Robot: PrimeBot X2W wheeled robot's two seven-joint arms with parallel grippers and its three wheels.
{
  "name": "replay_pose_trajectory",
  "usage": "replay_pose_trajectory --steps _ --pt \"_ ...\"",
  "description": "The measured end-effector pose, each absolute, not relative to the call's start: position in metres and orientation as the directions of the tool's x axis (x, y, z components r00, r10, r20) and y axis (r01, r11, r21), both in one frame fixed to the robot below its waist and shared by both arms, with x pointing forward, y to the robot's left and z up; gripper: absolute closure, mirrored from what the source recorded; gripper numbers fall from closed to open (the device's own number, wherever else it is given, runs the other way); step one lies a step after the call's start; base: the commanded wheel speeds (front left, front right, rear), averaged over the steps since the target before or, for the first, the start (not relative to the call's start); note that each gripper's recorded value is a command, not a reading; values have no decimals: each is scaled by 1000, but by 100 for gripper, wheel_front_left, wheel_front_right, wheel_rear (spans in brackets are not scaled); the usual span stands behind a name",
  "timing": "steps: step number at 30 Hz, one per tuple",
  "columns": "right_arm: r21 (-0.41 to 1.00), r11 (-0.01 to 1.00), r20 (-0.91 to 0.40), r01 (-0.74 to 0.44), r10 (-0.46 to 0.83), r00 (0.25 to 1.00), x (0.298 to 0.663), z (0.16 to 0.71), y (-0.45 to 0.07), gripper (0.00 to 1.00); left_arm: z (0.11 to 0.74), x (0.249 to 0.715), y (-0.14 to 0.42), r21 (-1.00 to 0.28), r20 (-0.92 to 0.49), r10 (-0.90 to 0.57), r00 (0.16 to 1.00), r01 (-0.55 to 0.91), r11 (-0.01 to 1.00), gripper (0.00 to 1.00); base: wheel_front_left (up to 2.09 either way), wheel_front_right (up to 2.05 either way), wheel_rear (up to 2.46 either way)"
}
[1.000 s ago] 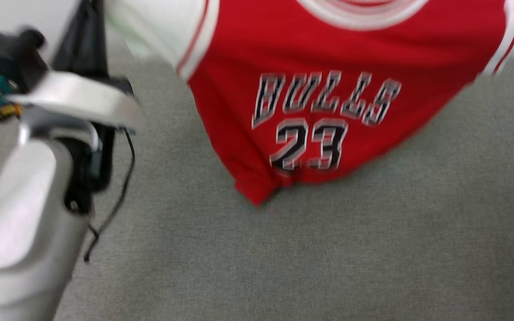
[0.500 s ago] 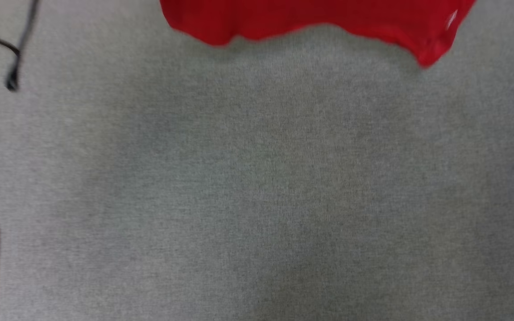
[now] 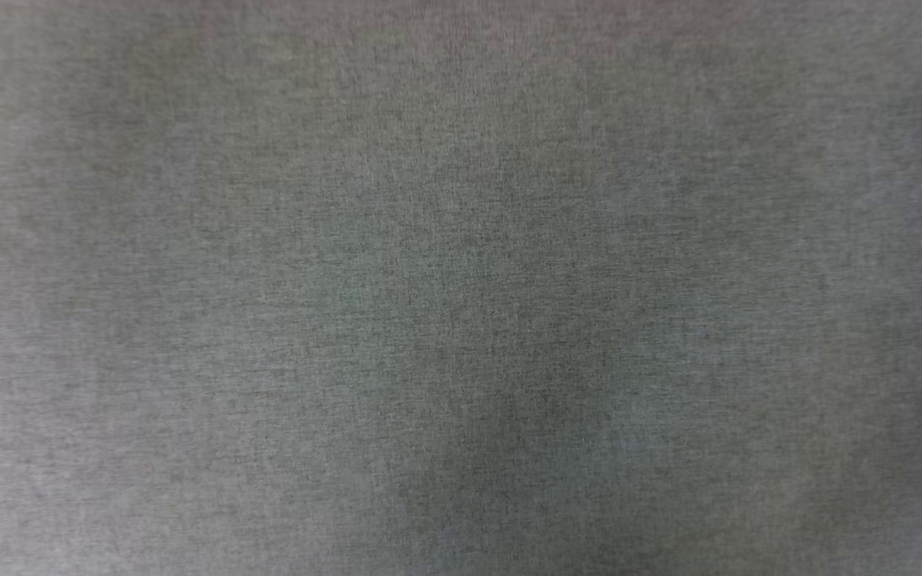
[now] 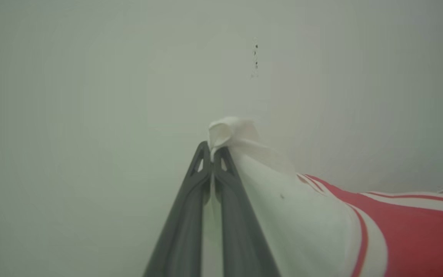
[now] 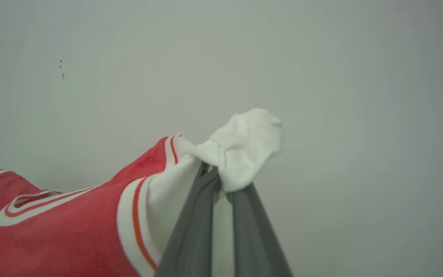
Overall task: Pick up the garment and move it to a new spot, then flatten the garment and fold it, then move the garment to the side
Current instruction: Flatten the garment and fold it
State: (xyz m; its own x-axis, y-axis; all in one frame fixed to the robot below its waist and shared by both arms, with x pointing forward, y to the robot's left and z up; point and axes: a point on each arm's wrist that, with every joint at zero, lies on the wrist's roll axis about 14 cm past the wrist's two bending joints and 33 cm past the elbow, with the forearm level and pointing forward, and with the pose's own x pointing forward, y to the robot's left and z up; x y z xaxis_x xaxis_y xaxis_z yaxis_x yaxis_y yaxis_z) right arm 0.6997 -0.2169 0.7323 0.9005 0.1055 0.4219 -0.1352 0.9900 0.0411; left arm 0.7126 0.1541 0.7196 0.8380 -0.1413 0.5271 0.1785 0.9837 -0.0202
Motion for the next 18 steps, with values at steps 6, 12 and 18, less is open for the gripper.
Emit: replay_pose_trajectory --steps 6,12,18 --pt "48 986 285 -162 142 948 732 664 -199 100 644 743 155 -46 379 -142 914 172 984 100 0 0 0" --pt "81 979 128 -188 177 976 741 597 -176 100 570 748 157 -118 219 -133 967 161 980 100 0 0 0" --pt "97 978 -39 -185 189 981 724 528 -169 100 509 730 154 -194 69 -135 988 146 970 100 0 0 0"
